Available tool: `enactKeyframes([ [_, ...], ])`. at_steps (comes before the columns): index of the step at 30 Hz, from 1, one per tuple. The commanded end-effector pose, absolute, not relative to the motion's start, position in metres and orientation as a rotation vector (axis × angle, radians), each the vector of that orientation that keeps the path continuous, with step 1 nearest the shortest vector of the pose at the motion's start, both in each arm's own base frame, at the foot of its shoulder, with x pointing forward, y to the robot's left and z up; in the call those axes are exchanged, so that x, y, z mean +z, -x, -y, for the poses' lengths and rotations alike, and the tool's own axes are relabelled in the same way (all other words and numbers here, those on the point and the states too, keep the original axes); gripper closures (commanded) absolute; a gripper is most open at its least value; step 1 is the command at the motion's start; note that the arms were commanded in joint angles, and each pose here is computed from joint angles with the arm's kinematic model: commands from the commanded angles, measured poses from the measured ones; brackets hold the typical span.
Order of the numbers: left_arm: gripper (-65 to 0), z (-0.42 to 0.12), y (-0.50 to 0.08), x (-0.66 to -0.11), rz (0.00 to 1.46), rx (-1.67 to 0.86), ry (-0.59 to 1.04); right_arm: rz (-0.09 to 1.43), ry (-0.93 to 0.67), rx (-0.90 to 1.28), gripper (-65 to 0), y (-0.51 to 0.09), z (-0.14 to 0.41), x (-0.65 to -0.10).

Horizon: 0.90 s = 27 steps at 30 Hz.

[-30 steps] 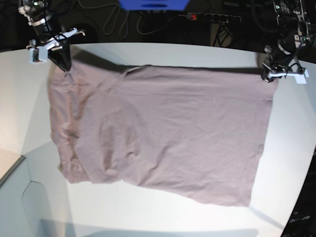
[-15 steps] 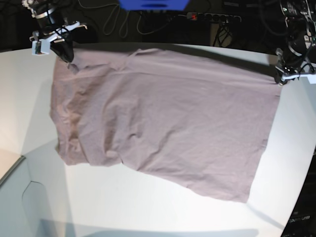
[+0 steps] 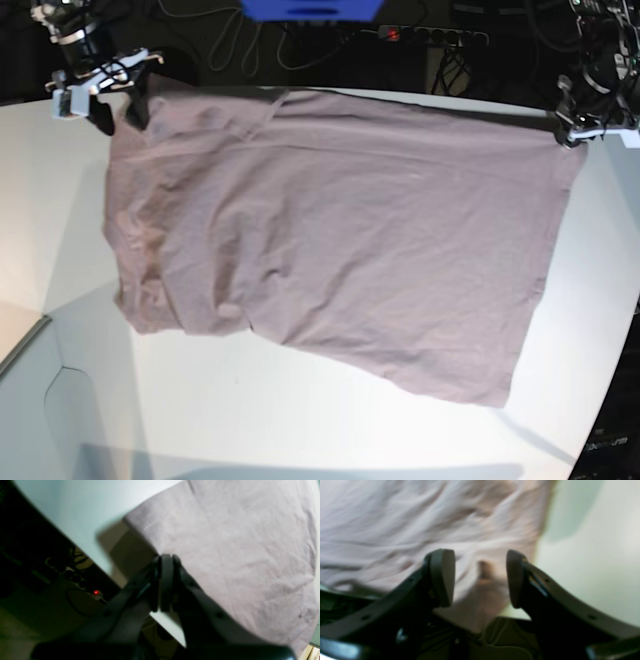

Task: Layout the t-shirt on the table in an organized manner, then fold the t-shirt properly
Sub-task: 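Release the shirt with the right gripper and move it away, then move the right gripper along the shirt side and grasp the hem corner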

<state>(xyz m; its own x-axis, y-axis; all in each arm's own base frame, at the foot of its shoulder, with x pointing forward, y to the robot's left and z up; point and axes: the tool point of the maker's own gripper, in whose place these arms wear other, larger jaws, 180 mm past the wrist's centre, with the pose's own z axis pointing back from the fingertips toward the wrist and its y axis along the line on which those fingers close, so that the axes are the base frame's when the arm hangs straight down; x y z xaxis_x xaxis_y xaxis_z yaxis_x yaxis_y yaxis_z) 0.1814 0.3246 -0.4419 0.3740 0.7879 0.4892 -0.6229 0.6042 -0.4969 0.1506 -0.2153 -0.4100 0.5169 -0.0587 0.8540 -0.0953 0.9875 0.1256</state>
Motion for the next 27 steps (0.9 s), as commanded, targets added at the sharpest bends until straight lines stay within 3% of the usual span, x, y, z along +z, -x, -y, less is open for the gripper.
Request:
enactKeyframes([
  [1,-3.9,-0.332,-0.189,-0.428,0.812,0.904,0.244,1.092,-0.163,0.014,-34.7,-0.159,0.222,-0.395],
  [3,-11.2,-0.337,-0.188,-0.423,0.828,0.912,0.236,1.141,-0.158,0.009,-35.0,-0.173,0.235,-0.383],
  [7,-31.8,-0.338,-0.184,-0.421,0.852,0.96,0.238,1.177,-0.14,0.059,-35.2,-0.202,0.255,-0.366],
  [10,-41.3,-0.336,-0.185,-0.418,0.873,0.988,0.246,1.179,-0.095,0.136,-35.2,-0.242,0.269,-0.35],
  [14,-43.0,-0.332,-0.193,-0.408,0.901,0.971,0.263,1.16,-0.068,0.172,-35.2,-0.312,0.288,-0.338],
  [23,-43.2,-0.326,-0.22,-0.366,1.025,0.904,0.291,0.923,-0.1,0.253,-38.1,-0.44,0.285,-0.376],
  [27,-43.3,-0.327,-0.225,-0.362,1.04,0.904,0.296,0.978,-0.168,0.235,-39.0,-0.465,0.268,-0.38],
])
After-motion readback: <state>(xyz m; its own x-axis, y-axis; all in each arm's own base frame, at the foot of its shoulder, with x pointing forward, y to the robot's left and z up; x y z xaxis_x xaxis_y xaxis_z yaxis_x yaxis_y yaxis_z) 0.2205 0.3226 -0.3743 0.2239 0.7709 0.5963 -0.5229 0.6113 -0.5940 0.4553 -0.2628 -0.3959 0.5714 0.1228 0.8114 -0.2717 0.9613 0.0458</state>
